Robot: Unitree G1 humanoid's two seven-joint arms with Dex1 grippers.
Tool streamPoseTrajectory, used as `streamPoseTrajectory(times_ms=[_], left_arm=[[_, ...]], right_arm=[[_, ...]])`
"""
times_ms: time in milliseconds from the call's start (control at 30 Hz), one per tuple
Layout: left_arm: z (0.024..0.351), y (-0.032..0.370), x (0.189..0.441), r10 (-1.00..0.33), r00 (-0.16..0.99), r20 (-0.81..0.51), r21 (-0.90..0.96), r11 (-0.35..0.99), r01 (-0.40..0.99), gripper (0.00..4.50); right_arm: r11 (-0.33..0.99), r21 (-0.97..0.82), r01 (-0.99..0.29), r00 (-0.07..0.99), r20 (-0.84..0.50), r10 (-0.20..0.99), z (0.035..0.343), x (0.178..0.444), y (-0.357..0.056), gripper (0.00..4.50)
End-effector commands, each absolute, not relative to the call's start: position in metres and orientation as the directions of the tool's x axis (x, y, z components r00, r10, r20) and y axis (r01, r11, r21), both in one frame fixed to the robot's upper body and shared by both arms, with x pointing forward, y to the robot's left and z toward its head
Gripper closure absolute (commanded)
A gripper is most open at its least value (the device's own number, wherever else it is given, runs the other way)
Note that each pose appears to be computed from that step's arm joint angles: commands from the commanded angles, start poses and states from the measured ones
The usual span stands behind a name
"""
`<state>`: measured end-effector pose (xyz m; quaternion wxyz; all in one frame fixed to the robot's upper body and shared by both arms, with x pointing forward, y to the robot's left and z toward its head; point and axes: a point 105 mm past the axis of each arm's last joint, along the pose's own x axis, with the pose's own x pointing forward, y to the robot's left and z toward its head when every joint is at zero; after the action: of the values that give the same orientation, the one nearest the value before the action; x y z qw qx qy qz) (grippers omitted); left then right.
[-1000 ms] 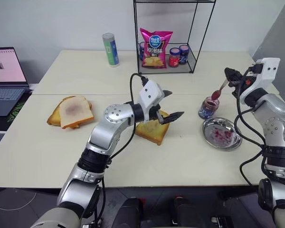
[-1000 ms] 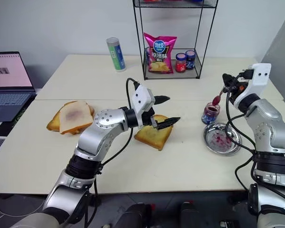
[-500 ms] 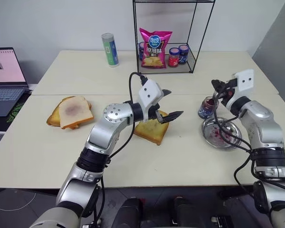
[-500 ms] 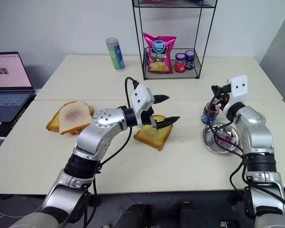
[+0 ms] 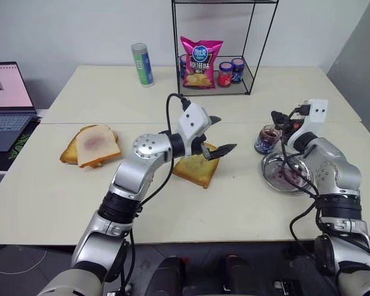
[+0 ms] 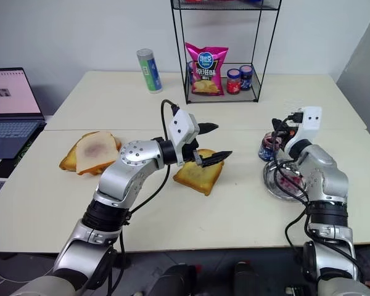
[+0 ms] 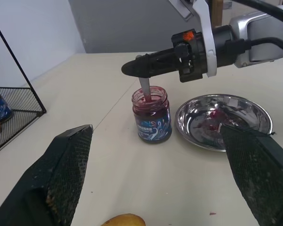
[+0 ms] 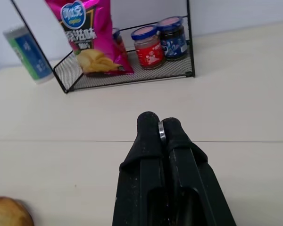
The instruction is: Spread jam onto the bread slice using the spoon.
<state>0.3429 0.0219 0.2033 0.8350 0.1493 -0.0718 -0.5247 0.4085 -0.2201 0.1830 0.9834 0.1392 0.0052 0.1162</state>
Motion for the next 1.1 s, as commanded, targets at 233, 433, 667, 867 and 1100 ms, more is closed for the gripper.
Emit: streamPoseTrajectory(times_ms=[233,433,667,867,1100], left_arm=[[0.218,0.02,0.341,-0.903,0.429,0.008,0.365,0.402,0.84,0.0],[0.217,0.018,0.341,-0.906,0.422,0.007,0.367,0.395,0.842,0.0],[0.217,0.016,0.341,-0.912,0.41,0.008,0.367,0.385,0.847,0.0],[0.218,0.013,0.342,-0.916,0.4,0.01,0.371,0.375,0.85,0.0],[0.219,0.014,0.342,-0.921,0.39,0.017,0.37,0.368,0.853,0.0]], right_arm=[[0.856,0.484,-0.185,0.983,0.111,0.149,0.22,0.403,-0.238,4.5],[0.812,0.562,-0.157,0.987,0.124,0.105,0.228,0.401,-0.247,4.5],[0.738,0.663,-0.122,0.991,0.128,0.049,0.231,0.399,-0.26,4.5],[0.693,0.713,-0.106,0.991,0.131,0.017,0.231,0.396,-0.267,4.5],[0.555,0.826,-0.104,0.988,0.151,-0.04,0.233,0.392,-0.279,4.5]])
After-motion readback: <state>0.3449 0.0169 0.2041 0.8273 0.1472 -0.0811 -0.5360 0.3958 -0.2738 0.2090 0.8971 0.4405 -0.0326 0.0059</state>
